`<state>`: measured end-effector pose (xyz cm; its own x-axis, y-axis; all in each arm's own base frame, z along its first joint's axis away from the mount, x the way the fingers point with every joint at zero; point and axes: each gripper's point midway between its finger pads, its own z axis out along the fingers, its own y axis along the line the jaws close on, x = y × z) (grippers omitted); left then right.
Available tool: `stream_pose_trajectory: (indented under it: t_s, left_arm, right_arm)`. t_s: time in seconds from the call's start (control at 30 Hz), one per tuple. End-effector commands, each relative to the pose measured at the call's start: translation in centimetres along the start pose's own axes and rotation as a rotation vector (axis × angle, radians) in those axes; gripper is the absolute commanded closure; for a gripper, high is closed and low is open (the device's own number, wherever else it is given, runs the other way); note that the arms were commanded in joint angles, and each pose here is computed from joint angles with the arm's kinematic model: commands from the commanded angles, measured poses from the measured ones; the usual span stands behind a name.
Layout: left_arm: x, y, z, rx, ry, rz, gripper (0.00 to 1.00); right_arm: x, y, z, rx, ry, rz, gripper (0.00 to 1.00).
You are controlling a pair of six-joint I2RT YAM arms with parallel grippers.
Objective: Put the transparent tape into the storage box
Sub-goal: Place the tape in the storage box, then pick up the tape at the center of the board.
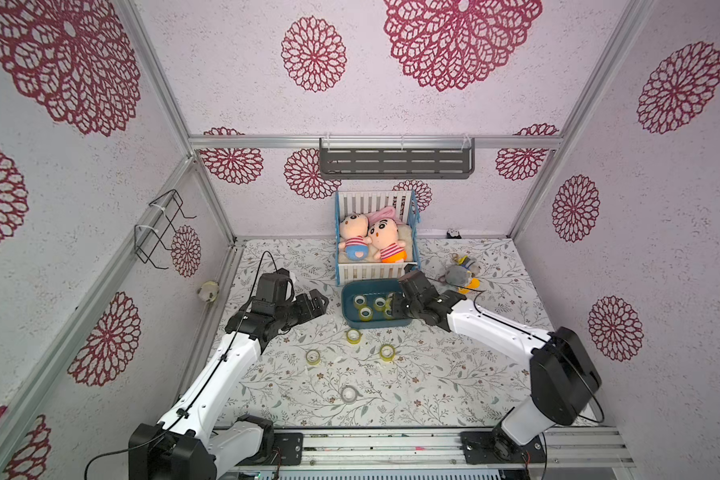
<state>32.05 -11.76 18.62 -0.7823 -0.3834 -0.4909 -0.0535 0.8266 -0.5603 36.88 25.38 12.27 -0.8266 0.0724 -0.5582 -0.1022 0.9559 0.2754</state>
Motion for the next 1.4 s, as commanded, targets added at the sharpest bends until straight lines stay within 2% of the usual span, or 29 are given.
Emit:
stream_pose_trajectory:
  t_s: [0.0, 0.17, 0.43, 0.47, 0.5, 0.6, 0.63, 0.73, 0.93, 1.03, 1.23, 1.37]
  left_arm:
    - [-0.9, -0.4, -0.1, 0.028, -0.022, 0.074, 0.03]
    - [-0.3, 0.5, 0.1, 0.023, -0.043, 0.073, 0.03]
    - [-1.1, 0.5, -0.8, 0.002, -0.079, 0.106, 0.03]
    - [-1.1, 0.5, -0.9, 0.005, -0.081, 0.107, 0.03]
    - [-1.1, 0.5, -0.9, 0.004, -0.082, 0.105, 0.03]
    - [-1.2, 0.4, -0.9, 0.007, -0.087, 0.100, 0.03]
    - [-1.2, 0.4, -0.9, 0.009, -0.087, 0.099, 0.03]
    - [-1.2, 0.3, -0.8, 0.014, -0.083, 0.100, 0.03]
    - [-1.2, 0.3, -0.9, 0.015, -0.087, 0.102, 0.03]
    - [-1.3, 0.1, -1.0, 0.026, -0.097, 0.098, 0.03]
    - [-0.6, -0.5, -0.2, 0.086, -0.079, 0.050, 0.03]
    - [0.2, -0.4, 0.7, 0.079, -0.032, 0.029, 0.03]
  right_arm:
    - [-1.6, 1.7, 1.3, -0.044, -0.006, -0.028, 1.00]
    - [-2.5, 3.3, 3.5, -0.078, 0.002, -0.017, 1.00]
    - [-3.0, 3.7, 7.4, -0.032, 0.036, 0.005, 0.98]
    - [-3.0, 3.7, 7.7, -0.029, 0.040, 0.003, 0.94]
    - [-2.9, 3.7, 7.8, -0.026, 0.045, 0.001, 0.85]
    - [-2.9, 3.5, 7.7, -0.015, 0.046, -0.004, 0.53]
    - [-3.0, 3.5, 7.4, -0.019, 0.040, -0.008, 0.47]
    - [-3.5, 3.4, 6.1, -0.019, 0.017, -0.020, 0.44]
    - [-4.5, 2.5, 1.7, -0.006, -0.057, -0.044, 0.44]
    - [-4.4, 2.5, -1.3, -0.053, -0.098, -0.057, 0.46]
    - [-1.2, 2.3, -6.7, -0.181, -0.149, -0.067, 0.47]
    - [2.0, 1.7, -8.7, -0.219, -0.149, -0.070, 0.44]
